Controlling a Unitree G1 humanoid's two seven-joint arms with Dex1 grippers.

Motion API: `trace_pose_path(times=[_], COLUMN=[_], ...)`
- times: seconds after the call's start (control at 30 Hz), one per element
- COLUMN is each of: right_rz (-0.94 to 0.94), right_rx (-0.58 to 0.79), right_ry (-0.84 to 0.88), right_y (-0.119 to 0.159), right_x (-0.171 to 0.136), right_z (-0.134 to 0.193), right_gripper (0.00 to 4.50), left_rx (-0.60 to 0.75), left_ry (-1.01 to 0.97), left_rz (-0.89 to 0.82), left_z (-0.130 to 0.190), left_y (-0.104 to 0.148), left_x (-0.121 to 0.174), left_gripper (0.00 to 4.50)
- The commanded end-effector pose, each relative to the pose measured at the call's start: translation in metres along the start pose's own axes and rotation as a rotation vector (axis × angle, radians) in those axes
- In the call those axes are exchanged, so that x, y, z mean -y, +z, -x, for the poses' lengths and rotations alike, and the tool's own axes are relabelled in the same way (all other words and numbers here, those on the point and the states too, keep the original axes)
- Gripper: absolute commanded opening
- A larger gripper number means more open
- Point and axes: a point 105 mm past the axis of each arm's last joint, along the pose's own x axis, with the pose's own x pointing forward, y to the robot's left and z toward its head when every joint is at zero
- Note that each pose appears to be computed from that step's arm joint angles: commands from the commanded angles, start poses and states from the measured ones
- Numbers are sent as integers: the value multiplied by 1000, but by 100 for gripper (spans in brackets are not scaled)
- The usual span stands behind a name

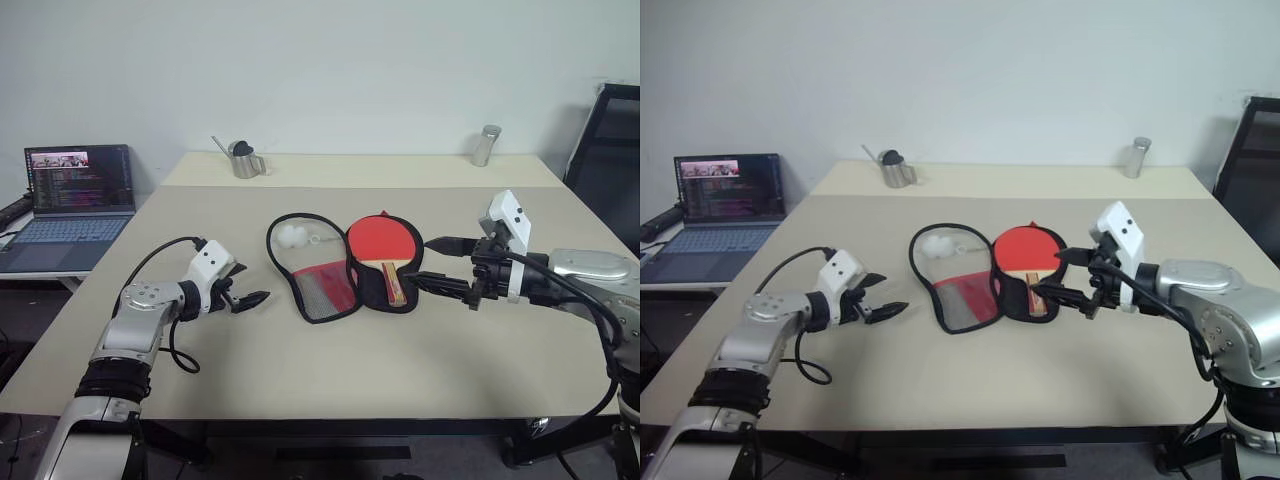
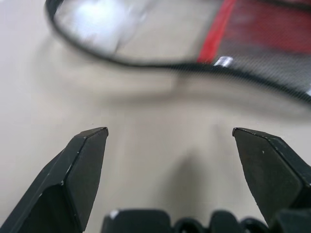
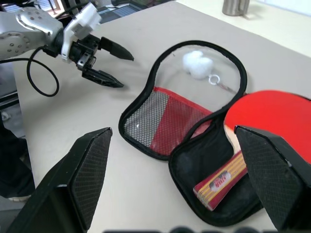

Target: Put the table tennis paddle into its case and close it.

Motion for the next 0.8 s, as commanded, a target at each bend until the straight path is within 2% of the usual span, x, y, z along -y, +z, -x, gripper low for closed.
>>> trace_pose_path(times=[0.03, 0.33, 0.43, 0.8], right_rz=[51, 64, 66, 54], right_rx=[23, 23, 25, -66], right_ry=[-6, -23, -26, -115], right_y=[8, 7, 8, -5], right_x=[-2, 3, 4, 19], right_z=[3, 1, 0, 40], right_gripper=[443, 443, 443, 443], left_rx=[35, 58, 53, 303], left_ry=[23, -32, -60, -243], left_rz=[-20, 45, 13, -105], left_z=[-12, -62, -74, -97], left_y=[11, 21, 28, 133], left_x=[-4, 13, 19, 50], left_gripper=[450, 450, 450, 450])
